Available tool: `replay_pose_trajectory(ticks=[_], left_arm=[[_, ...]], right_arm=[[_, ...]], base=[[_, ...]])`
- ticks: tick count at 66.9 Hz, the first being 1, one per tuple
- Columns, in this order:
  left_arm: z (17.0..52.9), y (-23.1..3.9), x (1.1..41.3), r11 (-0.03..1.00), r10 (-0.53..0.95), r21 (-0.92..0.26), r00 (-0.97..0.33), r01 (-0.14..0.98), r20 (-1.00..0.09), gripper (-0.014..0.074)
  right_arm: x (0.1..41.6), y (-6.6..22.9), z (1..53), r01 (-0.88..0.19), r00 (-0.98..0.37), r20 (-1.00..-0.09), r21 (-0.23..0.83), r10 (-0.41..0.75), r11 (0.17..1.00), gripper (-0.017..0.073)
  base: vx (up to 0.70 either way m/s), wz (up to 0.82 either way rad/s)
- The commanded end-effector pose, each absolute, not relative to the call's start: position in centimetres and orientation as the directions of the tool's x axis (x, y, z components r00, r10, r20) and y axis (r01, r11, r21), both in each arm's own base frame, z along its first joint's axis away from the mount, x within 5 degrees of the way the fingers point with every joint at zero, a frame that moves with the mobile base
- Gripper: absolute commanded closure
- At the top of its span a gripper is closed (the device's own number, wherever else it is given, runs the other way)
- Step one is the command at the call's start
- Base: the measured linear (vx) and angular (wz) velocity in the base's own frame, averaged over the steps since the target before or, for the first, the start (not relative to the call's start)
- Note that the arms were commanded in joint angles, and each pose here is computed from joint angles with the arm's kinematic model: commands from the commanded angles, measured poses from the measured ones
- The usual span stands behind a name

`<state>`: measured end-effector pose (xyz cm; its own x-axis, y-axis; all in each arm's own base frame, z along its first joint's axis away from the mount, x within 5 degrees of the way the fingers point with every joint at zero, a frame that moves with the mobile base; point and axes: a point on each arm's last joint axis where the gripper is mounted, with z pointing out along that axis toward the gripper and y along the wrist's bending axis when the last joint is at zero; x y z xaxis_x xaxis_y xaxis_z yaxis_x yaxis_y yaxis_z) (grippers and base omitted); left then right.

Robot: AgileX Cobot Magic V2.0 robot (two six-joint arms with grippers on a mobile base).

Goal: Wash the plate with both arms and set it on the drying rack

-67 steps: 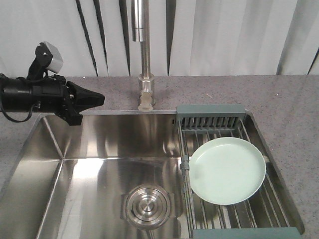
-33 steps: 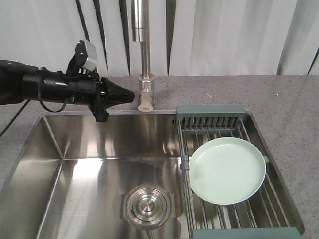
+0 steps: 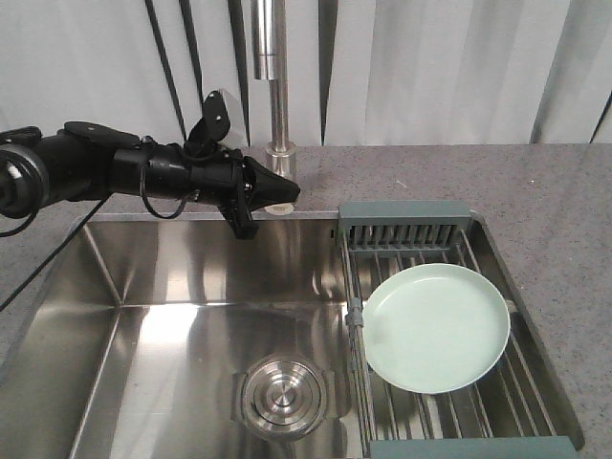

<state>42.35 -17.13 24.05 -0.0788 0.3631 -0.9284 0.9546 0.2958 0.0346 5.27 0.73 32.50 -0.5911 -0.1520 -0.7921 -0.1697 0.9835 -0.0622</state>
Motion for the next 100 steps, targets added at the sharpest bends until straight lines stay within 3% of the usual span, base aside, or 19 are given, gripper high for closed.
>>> replay_pose_trajectory(ticks=[1,30,43,51,62,80,100], left_arm=[[28.0,-17.3,42.7,0.342,0.29,0.103,0.0,0.934,-0.957,0.0601],[29.9,-16.7,45.4,0.499,0.323,0.223,0.059,0.838,-0.945,0.0601],[30.4,-16.6,45.2,0.498,0.323,0.235,0.073,0.835,-0.944,0.0601],[32.1,-16.4,44.6,0.491,0.339,0.303,0.142,0.817,-0.93,0.0601],[34.4,-16.3,43.3,0.486,0.301,0.291,0.155,0.824,-0.941,0.0601],[38.5,-15.0,40.8,0.581,0.284,0.166,-0.007,0.796,-0.959,0.0601],[41.6,-12.2,37.8,0.755,0.337,0.114,-0.234,0.646,-0.912,0.0601]], right_arm=[[5.6,0.7,33.7,-0.158,-0.527,-0.837,-0.076,-0.149,0.985,0.032],[5.6,0.7,33.7,-0.158,-0.527,-0.837,-0.076,-0.149,0.985,0.032],[5.6,0.7,33.7,-0.158,-0.527,-0.837,-0.076,-0.149,0.985,0.032],[5.6,0.7,33.7,-0.158,-0.527,-0.837,-0.076,-0.149,0.985,0.032],[5.6,0.7,33.7,-0.158,-0.527,-0.837,-0.076,-0.149,0.985,0.032],[5.6,0.7,33.7,-0.158,-0.527,-0.837,-0.076,-0.149,0.985,0.032],[5.6,0.7,33.7,-0.158,-0.527,-0.837,-0.076,-0.149,0.985,0.032]], base=[[0.0,0.0],[0.0,0.0],[0.0,0.0],[0.0,0.0],[0.0,0.0],[0.0,0.0],[0.0,0.0]])
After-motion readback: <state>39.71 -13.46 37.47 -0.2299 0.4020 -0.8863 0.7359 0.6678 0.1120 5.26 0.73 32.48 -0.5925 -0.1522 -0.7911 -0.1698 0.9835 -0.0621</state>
